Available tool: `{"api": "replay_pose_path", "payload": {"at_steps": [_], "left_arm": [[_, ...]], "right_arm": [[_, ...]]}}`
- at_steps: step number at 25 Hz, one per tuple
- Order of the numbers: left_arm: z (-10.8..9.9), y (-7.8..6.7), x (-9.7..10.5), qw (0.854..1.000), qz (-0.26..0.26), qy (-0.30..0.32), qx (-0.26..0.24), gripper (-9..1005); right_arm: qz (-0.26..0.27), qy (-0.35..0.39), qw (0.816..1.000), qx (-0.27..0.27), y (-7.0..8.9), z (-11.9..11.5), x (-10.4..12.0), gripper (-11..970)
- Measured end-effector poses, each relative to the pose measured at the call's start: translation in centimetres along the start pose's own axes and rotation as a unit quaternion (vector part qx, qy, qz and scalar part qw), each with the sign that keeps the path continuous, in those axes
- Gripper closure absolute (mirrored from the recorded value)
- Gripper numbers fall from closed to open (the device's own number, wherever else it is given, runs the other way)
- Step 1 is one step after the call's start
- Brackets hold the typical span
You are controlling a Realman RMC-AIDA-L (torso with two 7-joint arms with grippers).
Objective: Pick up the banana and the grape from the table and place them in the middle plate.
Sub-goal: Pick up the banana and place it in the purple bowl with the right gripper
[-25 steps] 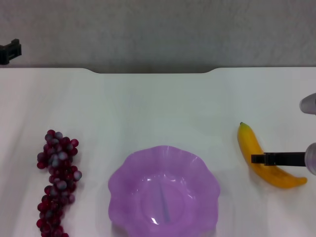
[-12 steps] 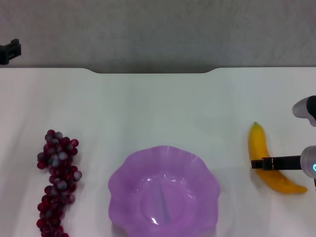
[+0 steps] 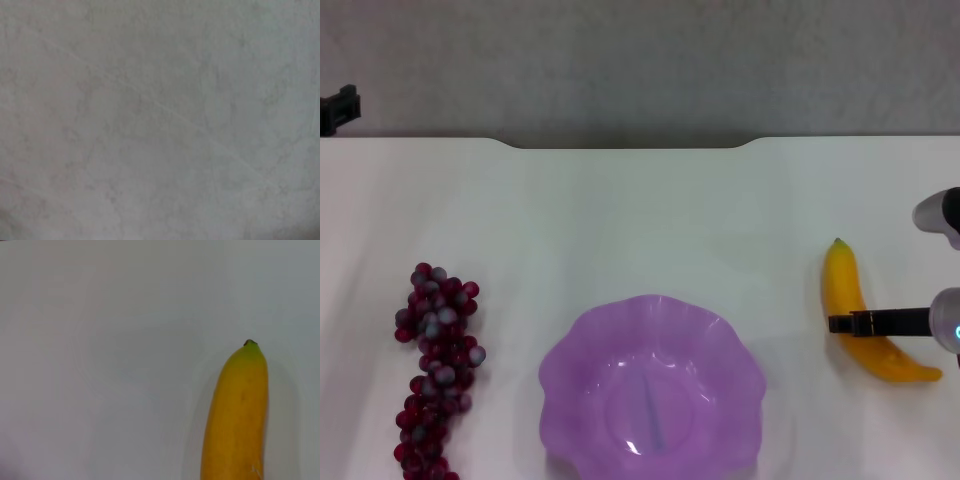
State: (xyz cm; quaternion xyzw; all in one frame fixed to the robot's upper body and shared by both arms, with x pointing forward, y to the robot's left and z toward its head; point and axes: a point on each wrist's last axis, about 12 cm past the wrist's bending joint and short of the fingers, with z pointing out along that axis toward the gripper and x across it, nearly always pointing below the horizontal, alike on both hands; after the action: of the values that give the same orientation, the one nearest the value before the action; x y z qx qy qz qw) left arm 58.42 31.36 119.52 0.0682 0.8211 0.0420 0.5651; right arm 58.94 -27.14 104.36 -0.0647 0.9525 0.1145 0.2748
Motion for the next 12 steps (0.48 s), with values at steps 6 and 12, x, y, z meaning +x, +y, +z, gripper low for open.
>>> {"api": "replay_pose_path", "payload": {"at_steps": [6,12], "left_arm": [[-0.3,-0.1,-0.4,1.000,-0.002,-0.007,0.001,196],[-0.3,-0.1,-0.4,1.000,-0.001,-0.006,0.002,195]], "right_arm": [[-0.027,-0.052,0.998,-0.023,1.1,-3.2,-1.7,439],[-0.077,-0.099,0.991,-0.049,3.2,-7.1,-3.8,439]]}}
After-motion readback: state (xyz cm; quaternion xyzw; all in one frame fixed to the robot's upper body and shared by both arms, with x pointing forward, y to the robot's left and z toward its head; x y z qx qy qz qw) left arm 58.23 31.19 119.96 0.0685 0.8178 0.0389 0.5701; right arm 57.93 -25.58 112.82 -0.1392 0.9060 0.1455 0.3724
